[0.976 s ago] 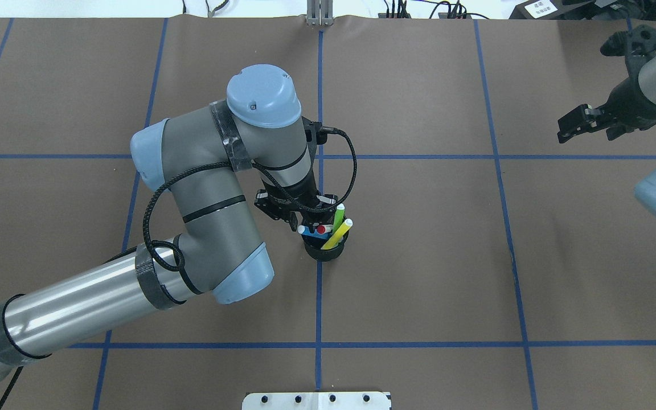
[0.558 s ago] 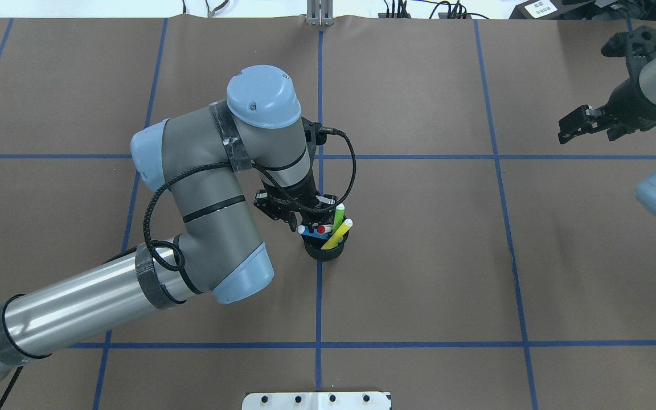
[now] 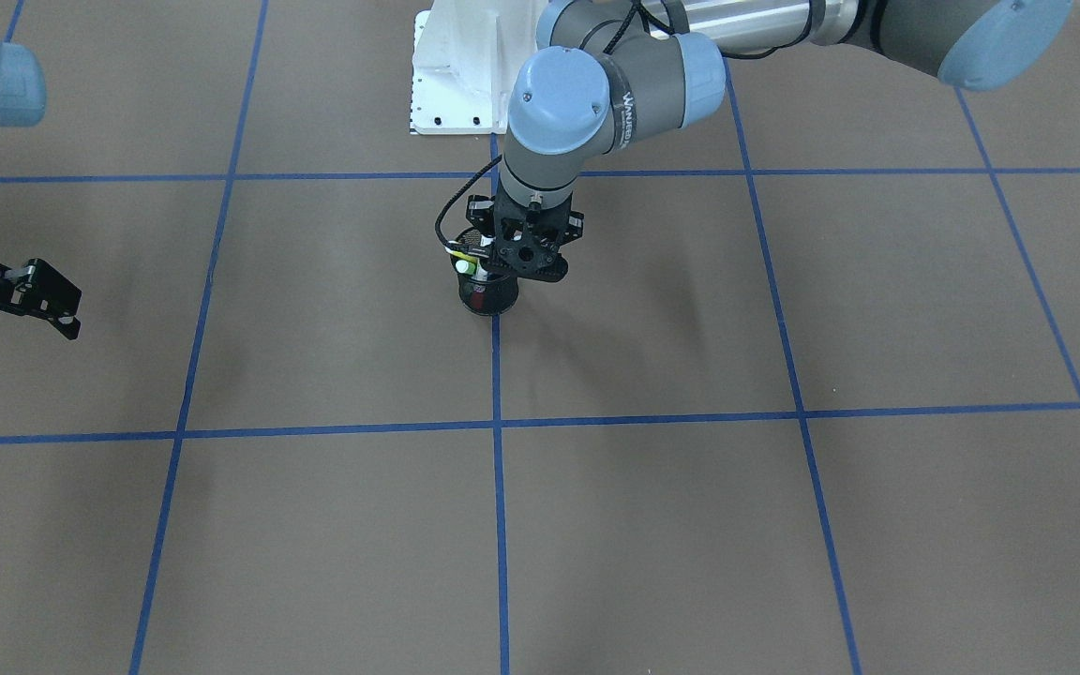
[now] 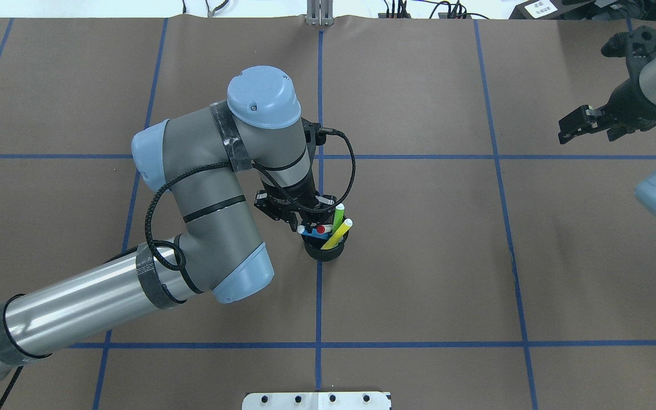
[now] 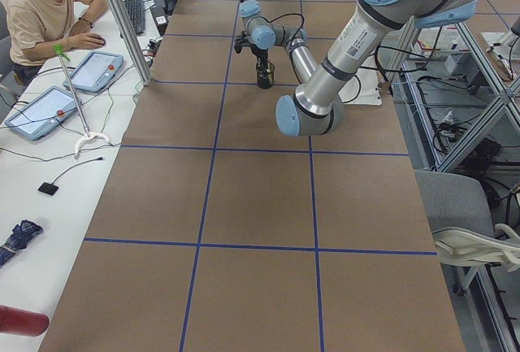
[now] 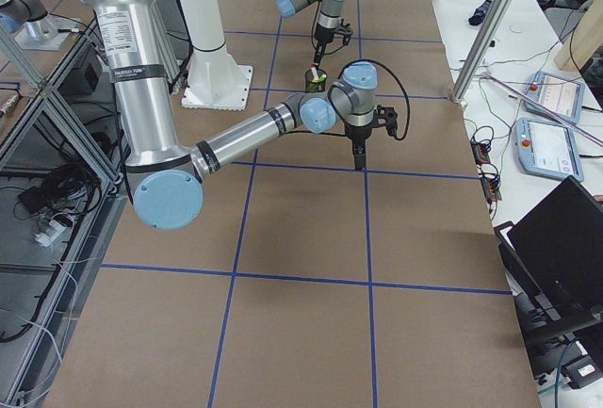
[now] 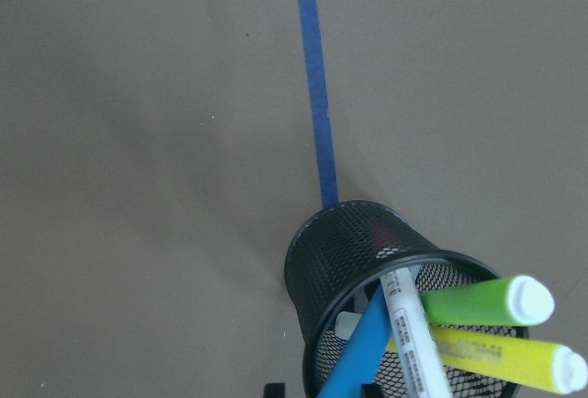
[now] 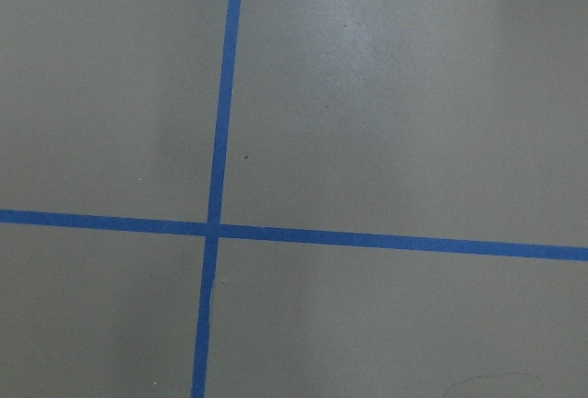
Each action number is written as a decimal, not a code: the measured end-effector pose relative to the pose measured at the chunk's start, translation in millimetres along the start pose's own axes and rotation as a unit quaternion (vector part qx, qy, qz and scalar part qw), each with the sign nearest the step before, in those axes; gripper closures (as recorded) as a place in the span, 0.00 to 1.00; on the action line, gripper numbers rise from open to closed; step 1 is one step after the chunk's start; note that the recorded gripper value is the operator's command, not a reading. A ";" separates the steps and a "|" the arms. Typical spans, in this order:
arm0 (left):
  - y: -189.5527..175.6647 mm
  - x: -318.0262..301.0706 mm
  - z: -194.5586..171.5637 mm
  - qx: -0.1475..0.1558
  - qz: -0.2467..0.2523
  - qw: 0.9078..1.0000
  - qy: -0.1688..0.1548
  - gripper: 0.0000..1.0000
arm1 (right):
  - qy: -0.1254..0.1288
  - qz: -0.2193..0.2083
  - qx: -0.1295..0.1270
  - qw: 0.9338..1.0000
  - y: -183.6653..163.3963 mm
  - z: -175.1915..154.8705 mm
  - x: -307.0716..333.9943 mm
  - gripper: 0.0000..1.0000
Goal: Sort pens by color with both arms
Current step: 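Lower the left gripper onto the blue marker in the cup and close, then lift the blue marker out of the cup with the left gripper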
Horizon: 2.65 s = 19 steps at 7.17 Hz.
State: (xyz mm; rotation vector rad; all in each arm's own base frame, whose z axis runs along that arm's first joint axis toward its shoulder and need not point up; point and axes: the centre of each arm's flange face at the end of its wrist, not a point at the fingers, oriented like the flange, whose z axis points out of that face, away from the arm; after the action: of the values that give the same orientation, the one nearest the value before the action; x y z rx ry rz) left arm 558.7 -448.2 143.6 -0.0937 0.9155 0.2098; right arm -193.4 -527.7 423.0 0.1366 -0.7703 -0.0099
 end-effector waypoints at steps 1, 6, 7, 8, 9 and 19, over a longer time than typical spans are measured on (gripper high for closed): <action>0.3 0.5 -0.6 0.000 0.000 1.000 0.001 0.75 | 0.000 0.000 0.000 1.000 0.0 0.1 -0.1 0.00; 6.1 7.5 -13.1 0.006 0.009 1.000 0.012 0.91 | 0.000 0.001 0.000 1.000 -0.2 0.4 0.5 0.00; 7.9 9.1 -16.5 0.007 0.011 1.000 0.014 0.94 | 0.000 0.001 0.000 1.000 -0.2 0.4 0.5 0.00; 11.6 10.7 -22.5 0.008 0.012 1.000 0.016 0.98 | 0.000 0.000 0.000 1.000 -0.2 0.4 0.5 0.00; 17.3 11.8 -31.0 0.009 0.013 1.000 0.016 1.00 | 0.000 0.000 0.000 1.000 -0.2 0.2 0.4 0.00; 31.6 -23.9 -168.5 0.083 -0.025 0.996 0.036 1.00 | -0.001 -0.001 0.002 1.000 -0.3 -0.7 -0.4 0.00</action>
State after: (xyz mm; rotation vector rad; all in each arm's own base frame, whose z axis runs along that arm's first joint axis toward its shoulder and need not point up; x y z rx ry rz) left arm 406.7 -449.3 60.5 0.0295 0.9976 0.0834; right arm -193.2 -527.9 422.2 0.1413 -0.7732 -0.0101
